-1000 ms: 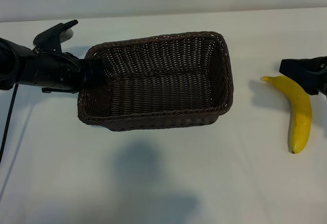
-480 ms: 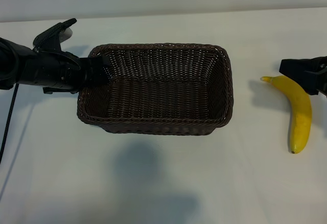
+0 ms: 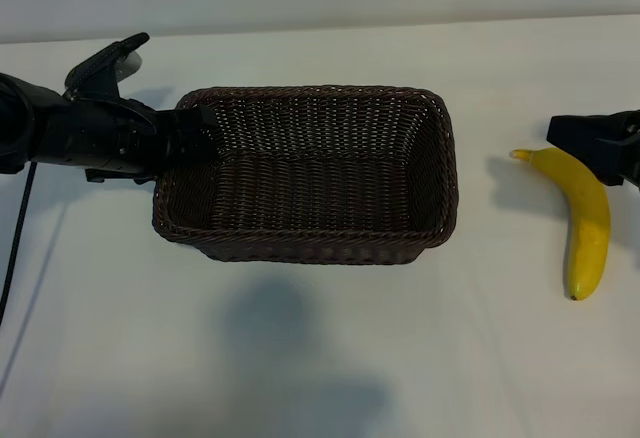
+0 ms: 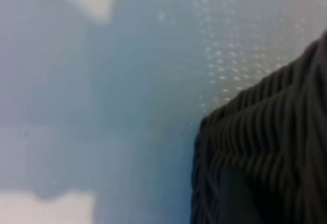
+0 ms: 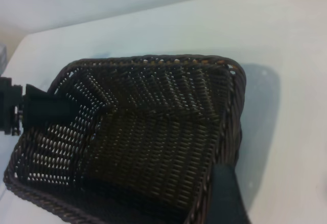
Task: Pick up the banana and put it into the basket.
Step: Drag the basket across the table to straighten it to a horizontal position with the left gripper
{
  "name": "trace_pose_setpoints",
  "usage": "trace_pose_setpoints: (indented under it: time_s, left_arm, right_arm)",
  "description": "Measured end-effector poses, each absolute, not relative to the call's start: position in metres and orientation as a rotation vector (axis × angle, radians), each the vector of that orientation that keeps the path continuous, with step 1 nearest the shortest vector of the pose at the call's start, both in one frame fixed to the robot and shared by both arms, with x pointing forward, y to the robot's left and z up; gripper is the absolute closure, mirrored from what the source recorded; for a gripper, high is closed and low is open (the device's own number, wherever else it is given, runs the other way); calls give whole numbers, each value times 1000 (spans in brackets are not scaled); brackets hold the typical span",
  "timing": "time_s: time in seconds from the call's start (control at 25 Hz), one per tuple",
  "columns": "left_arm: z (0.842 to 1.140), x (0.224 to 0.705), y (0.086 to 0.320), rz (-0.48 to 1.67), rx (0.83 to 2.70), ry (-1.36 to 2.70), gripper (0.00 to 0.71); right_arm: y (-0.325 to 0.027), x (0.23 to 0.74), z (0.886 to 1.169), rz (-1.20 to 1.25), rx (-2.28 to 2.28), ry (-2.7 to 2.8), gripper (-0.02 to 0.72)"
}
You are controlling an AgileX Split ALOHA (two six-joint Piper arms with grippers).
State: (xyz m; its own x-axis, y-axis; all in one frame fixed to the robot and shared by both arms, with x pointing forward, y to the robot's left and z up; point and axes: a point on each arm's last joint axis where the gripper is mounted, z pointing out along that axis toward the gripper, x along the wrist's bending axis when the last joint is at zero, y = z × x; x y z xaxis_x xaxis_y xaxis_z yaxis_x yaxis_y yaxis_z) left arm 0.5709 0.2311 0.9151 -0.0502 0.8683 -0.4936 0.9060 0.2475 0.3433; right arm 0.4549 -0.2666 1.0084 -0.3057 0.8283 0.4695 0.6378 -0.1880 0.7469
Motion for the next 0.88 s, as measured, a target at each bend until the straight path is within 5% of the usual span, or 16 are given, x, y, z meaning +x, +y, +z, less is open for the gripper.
trace_pose_setpoints:
  time_s: [0.28,0.88]
  left_arm:
    - [923,568,231,-80,1644,1888,172]
    - [951,553,237,-38,1717,1906,169]
  right_arm:
    - [-267,455,1008,1500,1725,1869,215]
    - [-267,455,1009,1504,1728,1864,215]
